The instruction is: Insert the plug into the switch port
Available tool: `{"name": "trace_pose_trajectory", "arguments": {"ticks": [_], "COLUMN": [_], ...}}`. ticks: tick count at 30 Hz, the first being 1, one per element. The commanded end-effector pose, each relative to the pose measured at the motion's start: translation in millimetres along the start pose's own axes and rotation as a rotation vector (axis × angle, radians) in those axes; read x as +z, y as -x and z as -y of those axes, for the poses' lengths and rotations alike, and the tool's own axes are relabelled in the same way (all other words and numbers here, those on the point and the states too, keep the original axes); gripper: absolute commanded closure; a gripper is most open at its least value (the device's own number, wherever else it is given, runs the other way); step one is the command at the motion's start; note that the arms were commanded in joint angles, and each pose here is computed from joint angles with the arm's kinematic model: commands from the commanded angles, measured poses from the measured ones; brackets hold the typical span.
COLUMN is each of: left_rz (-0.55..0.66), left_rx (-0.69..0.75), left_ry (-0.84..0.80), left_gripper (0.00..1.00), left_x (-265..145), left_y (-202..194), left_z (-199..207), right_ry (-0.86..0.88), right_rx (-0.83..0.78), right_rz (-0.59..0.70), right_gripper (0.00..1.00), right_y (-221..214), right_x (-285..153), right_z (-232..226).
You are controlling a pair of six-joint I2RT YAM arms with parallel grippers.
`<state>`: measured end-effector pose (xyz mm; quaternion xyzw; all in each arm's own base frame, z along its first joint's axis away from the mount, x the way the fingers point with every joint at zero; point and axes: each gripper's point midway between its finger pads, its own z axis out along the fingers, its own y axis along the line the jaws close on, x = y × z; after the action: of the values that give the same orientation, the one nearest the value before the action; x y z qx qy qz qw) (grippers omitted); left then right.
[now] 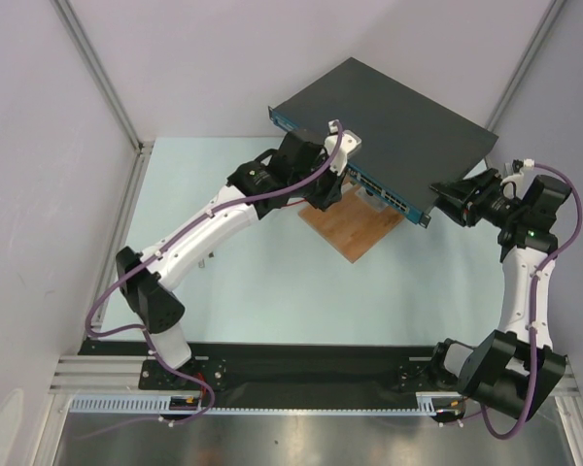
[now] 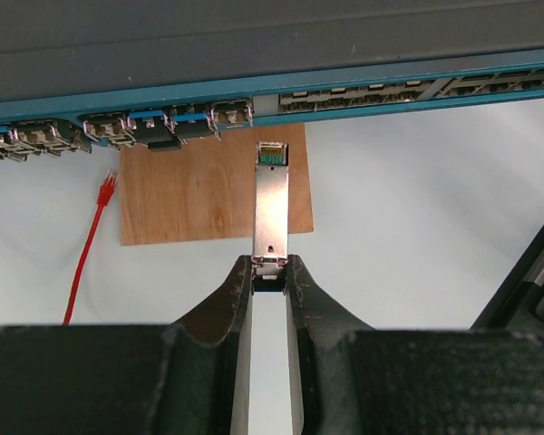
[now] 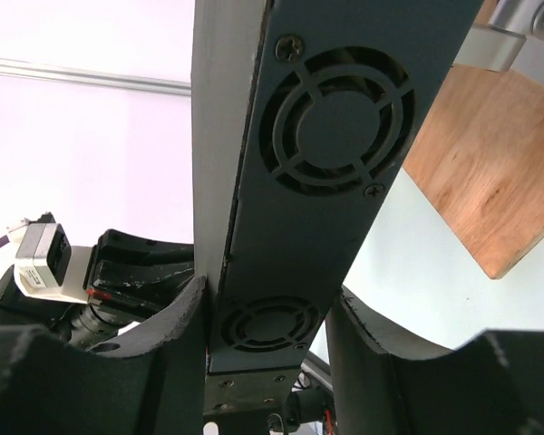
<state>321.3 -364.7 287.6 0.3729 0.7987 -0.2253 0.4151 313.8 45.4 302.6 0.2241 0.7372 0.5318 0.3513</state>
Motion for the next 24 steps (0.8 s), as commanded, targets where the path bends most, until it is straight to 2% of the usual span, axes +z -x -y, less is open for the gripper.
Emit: {"name": "trace_pose_trajectory", "arguments": {"ticks": [1, 24], "left_rz": [0.065, 0.093], "left_rx": [-0.028, -0.086], "left_ry": [0.008, 0.055], "left_gripper": [1.00, 1.00], "left_x": [-8, -1], "left_y": [23, 36], "left_z": [-4, -22], "right_ry": [0.061, 0.064], "right_rx": [-0.312, -0.340], "right_rz": [0.030, 0.016], "right_gripper": [1.00, 1.00], "right_y": [3, -5], "right_x": [4, 7], "right_z": [-15, -16]}}
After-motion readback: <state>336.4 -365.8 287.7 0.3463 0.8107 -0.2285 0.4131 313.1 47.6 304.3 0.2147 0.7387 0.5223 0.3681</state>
